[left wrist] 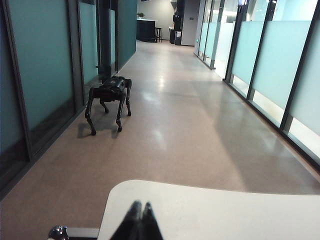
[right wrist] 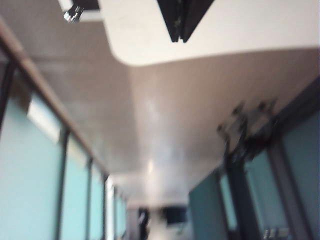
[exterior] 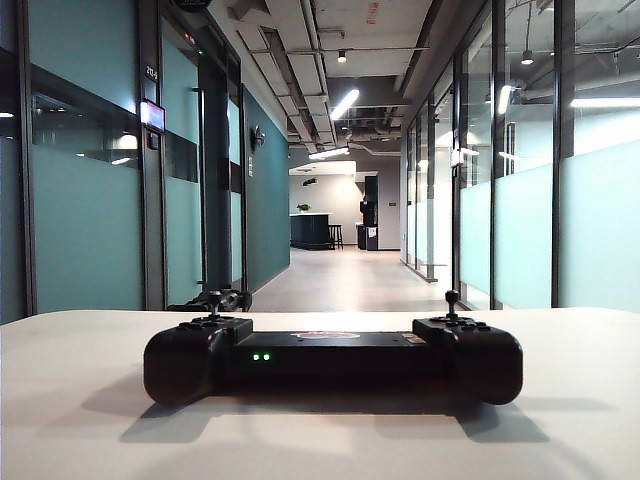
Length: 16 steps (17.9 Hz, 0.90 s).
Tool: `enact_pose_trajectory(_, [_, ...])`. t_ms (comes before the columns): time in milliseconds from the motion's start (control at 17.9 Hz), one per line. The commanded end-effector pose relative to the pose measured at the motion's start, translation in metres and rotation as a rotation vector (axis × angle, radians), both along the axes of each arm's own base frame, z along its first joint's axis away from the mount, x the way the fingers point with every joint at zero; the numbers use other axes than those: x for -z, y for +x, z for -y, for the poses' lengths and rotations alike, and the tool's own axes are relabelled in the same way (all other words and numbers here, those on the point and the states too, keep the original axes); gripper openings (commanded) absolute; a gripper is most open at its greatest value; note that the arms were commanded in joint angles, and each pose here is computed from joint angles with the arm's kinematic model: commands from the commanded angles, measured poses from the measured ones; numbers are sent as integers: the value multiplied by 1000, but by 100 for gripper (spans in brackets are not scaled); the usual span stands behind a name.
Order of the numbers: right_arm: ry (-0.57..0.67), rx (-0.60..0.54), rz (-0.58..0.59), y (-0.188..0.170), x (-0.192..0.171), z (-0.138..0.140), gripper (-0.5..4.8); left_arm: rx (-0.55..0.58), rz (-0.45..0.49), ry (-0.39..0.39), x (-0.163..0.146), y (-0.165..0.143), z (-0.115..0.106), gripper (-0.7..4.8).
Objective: Push the left joystick on the remote control sitting on the white table forward to make the robot dog walk in a straight line until it approaches the door.
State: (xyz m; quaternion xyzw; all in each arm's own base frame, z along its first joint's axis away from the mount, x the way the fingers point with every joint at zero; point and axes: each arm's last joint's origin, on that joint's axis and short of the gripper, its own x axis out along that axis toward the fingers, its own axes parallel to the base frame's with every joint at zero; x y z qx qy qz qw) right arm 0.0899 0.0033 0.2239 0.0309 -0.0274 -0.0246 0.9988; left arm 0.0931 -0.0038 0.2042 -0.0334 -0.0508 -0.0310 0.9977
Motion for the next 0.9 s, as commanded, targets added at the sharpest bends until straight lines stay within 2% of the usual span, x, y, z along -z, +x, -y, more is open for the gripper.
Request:
enact_pose_trajectory(56, [-1, -56, -19, 6, -35, -2, -3, 29, -23, -63, -25, 2, 1, -5])
enact_pose_trajectory(392, [55, -130, -274, 38, -89, -12, -3, 201, -146, -60, -66, 29, 7, -5])
enact_pose_trajectory(504, [50, -194, -325, 50, -99, -23, -3, 251, -223, -62, -78, 39, 11, -5])
enact_pose_trajectory(728, [56, -334, -442, 65, -110, -53, -4, 276, -375, -47, -93, 52, 26, -5])
enact_pose_trajectory(896, [46, -414, -569, 72, -113, -79, -4, 363, -462, -21, -102, 60, 44, -5])
